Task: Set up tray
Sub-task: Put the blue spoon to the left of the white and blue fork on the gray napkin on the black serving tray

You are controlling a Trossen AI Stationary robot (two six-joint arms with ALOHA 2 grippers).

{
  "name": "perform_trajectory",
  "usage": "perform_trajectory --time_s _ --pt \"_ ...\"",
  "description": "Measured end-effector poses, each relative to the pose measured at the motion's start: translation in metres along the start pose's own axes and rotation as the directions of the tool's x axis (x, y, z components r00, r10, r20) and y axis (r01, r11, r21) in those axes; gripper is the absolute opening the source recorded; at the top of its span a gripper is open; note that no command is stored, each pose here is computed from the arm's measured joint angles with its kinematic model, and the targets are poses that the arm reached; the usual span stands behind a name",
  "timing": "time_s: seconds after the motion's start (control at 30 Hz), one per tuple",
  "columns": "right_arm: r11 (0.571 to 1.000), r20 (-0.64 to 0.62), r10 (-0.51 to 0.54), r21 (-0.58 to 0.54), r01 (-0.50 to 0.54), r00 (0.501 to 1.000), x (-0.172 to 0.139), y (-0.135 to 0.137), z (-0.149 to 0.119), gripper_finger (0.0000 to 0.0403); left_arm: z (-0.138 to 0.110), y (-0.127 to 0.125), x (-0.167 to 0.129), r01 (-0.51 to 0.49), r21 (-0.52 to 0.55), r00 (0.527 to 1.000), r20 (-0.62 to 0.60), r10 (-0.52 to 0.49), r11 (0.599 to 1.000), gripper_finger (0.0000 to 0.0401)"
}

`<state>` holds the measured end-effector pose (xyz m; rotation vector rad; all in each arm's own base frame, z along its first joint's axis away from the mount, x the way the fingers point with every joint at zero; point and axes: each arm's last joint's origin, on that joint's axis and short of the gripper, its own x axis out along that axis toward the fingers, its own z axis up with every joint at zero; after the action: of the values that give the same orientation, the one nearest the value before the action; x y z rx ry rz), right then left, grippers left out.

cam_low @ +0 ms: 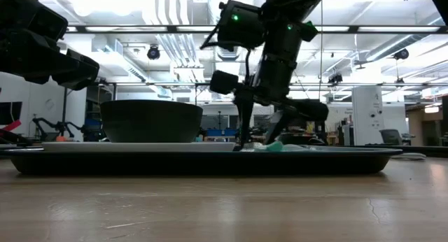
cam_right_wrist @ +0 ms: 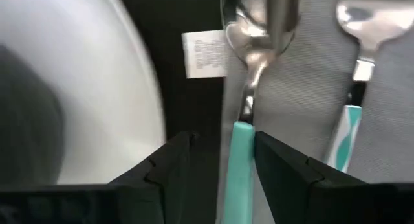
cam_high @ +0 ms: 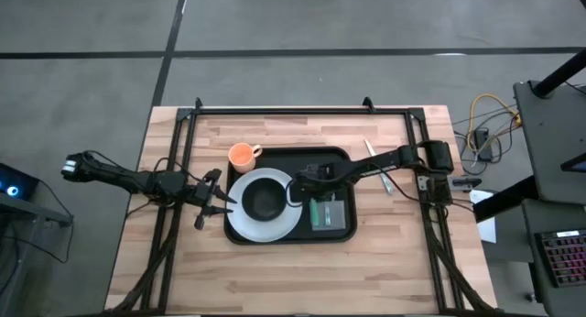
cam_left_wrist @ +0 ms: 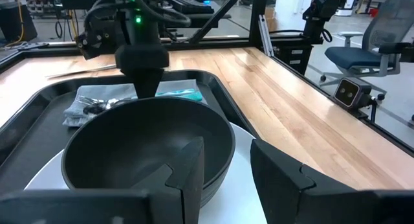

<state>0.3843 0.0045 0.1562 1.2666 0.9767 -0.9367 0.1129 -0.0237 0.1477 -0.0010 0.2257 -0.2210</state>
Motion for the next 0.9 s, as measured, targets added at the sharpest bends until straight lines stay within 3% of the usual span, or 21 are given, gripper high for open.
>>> perform_trajectory --time_s 0.13,0.3,0.43,0.7,0.9 --pt "0.999 0.001 0.002 -0.043 -0.002 1.000 -0.008 0.007 0.001 0.0151 0.000 0.000 0.000 0.000 0.000 1.000 0.000 0.000 1.000 0.0109" --pt "0.995 0.053 -0.086 -0.045 0.089 0.995 -0.021 0.008 0.004 0.0136 0.000 0.000 0.000 0.000 0.000 1.000 0.000 0.000 1.000 0.0109" --pt "0.993 0.069 -0.096 -0.062 0.100 0.993 -0.025 0.010 0.004 0.0127 0.000 0.000 0.000 0.000 0.000 1.000 0.000 0.000 1.000 0.0109" --pt "0.952 0.038 -0.098 -0.286 0.104 0.994 -0.026 0.010 -0.003 0.0123 0.000 0.000 0.000 0.000 0.000 1.000 0.000 0.000 1.000 0.0109" --pt "0.919 0.032 -0.141 -0.366 0.143 0.989 -0.021 0.007 -0.013 0.0123 0.000 0.000 0.000 0.000 0.000 1.000 0.000 0.000 1.000 0.0109"
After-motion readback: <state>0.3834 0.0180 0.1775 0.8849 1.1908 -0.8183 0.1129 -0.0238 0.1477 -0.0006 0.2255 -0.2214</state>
